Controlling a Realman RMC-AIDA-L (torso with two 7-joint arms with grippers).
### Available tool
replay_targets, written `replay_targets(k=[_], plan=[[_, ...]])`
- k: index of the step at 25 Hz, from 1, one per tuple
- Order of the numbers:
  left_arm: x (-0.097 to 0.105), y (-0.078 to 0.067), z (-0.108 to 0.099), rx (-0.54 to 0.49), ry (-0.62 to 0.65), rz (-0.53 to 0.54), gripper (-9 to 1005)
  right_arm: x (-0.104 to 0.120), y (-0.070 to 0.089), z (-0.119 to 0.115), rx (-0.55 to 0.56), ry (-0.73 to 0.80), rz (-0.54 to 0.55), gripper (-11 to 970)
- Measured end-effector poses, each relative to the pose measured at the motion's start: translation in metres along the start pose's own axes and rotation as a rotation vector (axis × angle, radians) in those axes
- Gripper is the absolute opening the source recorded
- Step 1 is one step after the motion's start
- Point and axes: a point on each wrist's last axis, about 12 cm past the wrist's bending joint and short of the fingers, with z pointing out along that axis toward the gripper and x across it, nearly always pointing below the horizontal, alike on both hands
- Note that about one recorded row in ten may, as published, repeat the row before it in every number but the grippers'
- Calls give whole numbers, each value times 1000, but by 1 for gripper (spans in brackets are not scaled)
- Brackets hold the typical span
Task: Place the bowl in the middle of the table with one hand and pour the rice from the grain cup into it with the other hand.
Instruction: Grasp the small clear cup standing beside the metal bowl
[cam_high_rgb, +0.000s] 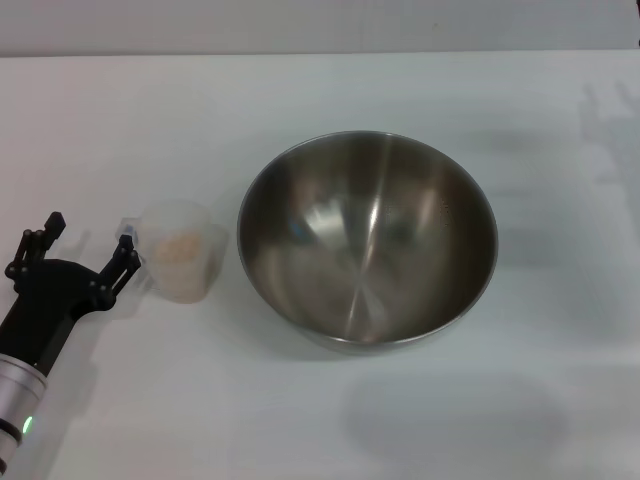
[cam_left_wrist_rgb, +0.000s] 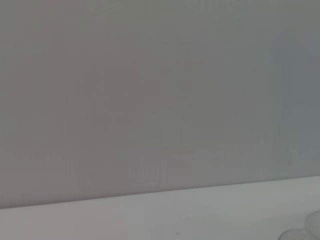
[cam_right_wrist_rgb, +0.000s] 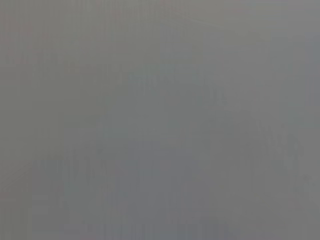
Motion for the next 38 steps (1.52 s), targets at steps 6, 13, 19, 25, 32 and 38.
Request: replay_targets(k=[6, 13, 19, 25, 32, 38], plan=[[-2, 0, 4, -1, -4, -3, 864, 0, 1, 3, -3, 2, 0, 433], [-5, 1, 9, -12, -14, -6, 864, -1, 2, 5, -7, 2, 0, 433], [-4, 0, 11, -8, -8, -10, 805, -1, 3, 7, -9, 5, 1, 433], [-6, -2, 14, 0, -15, -14, 629, -1, 4, 7, -9, 6, 2, 433], [-7, -5, 16, 7, -15, -25, 383, 0, 4, 6, -8, 7, 2, 433], [-8, -7, 19, 20, -17, -23, 117, 0, 4, 5, -6, 9, 4, 433]])
